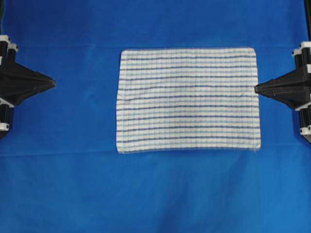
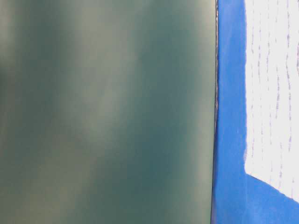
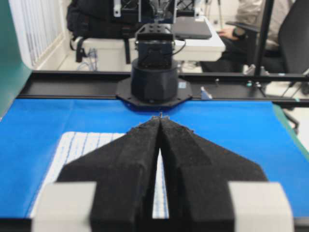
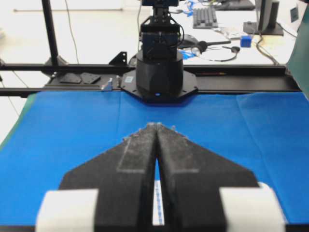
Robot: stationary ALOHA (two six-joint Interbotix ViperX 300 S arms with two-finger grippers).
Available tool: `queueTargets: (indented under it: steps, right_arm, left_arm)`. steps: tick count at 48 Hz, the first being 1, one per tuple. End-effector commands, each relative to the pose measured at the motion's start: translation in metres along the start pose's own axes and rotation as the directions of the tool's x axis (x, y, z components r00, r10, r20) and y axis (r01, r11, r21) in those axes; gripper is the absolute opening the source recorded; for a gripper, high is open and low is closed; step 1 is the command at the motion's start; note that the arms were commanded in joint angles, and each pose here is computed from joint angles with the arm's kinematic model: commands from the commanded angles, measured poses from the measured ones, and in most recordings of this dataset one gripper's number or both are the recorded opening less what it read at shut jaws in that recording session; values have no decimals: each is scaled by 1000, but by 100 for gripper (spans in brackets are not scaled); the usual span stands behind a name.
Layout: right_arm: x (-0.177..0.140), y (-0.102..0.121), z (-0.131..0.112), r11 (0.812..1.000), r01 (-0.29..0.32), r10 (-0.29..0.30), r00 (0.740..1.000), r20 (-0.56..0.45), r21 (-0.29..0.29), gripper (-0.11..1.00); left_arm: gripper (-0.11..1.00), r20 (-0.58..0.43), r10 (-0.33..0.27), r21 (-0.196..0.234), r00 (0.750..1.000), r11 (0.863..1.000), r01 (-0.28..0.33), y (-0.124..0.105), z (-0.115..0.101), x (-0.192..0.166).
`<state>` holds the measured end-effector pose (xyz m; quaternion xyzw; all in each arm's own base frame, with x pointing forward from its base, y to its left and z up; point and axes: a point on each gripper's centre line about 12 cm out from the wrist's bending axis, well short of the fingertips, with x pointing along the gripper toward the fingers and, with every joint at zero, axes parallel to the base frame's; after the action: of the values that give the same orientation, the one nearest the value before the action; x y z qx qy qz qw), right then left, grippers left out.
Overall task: Fold the blue towel.
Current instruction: 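Move both grippers to the towel's top corners and pinch them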
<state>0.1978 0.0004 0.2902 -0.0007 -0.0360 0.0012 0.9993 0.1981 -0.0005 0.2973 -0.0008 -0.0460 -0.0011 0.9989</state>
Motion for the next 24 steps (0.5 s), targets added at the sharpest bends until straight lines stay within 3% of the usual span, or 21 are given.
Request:
queueTargets:
  steps: [1, 11, 18, 24]
  right_arm:
    - [4, -1, 10, 1000, 6, -6, 1000, 25, 13, 0]
    - [2, -18, -2, 993, 102, -94, 988, -119, 61, 0]
    - [-4, -39, -17, 972, 218, -192, 952, -240, 90, 0]
    - [-9, -59, -34, 936, 335, -282, 899, -334, 111, 0]
  left_arm:
    - [0, -31, 19, -9, 999, 1000, -19, 3, -4, 6]
    - [0, -81, 84, -1, 993, 996, -84, 18, -16, 21]
    - [0, -147, 146, 3, 978, 989, -147, 34, -36, 37]
    - [0, -227, 201, -3, 953, 978, -207, 52, -53, 52]
